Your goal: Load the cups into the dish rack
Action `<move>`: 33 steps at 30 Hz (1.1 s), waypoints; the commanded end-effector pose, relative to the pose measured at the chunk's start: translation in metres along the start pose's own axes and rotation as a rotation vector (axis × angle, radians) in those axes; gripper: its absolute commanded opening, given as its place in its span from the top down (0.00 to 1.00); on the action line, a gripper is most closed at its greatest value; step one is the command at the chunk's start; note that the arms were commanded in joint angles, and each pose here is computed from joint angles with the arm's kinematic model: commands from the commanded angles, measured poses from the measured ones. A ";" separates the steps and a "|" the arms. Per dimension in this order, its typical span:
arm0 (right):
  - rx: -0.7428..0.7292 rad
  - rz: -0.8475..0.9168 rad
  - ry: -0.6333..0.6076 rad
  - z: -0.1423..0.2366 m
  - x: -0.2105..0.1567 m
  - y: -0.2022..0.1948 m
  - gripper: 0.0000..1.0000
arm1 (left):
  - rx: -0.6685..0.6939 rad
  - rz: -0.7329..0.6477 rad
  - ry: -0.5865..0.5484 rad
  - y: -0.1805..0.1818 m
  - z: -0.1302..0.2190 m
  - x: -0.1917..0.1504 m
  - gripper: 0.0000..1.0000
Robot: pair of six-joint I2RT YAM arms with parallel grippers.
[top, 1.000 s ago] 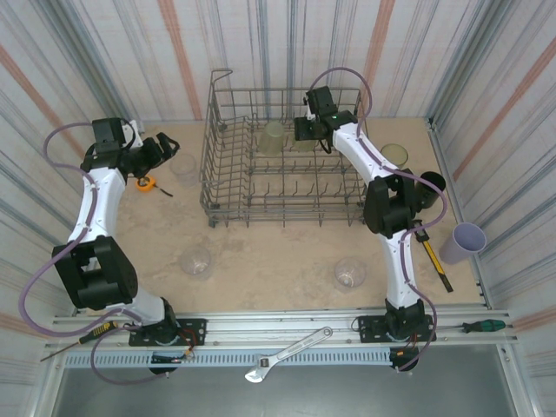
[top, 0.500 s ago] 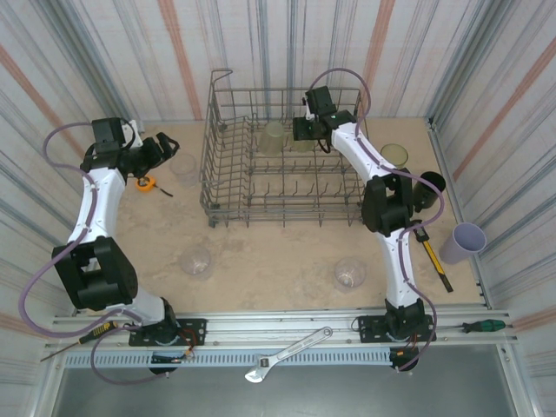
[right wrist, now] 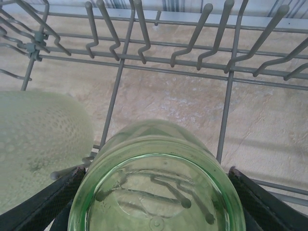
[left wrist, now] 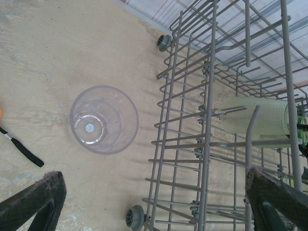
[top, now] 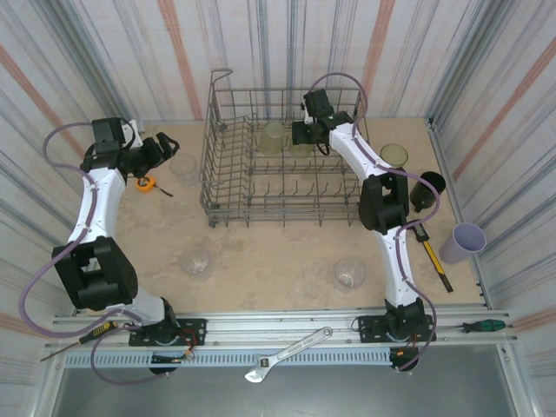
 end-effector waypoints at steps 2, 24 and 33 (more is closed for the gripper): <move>-0.006 -0.027 0.025 0.001 -0.001 -0.005 0.22 | -0.020 -0.020 -0.039 -0.011 0.015 0.005 0.01; -0.016 -0.028 -0.026 0.058 0.022 -0.007 0.08 | -0.023 -0.025 -0.051 -0.013 0.019 0.006 0.01; 0.002 -0.022 -0.063 0.095 0.032 0.002 0.07 | -0.014 -0.023 -0.055 -0.012 0.019 0.006 0.01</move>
Point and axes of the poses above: each hand's point on the last joint's axis, 136 mm out from that joint toward the fingers, its own z axis back along the fingers, its own y axis along the line the jaws close on, x = y × z, the point moved 5 cm from there along z, back along the fingers, and after that the axes turned 9 degrees about z, right-handed, at the moved point
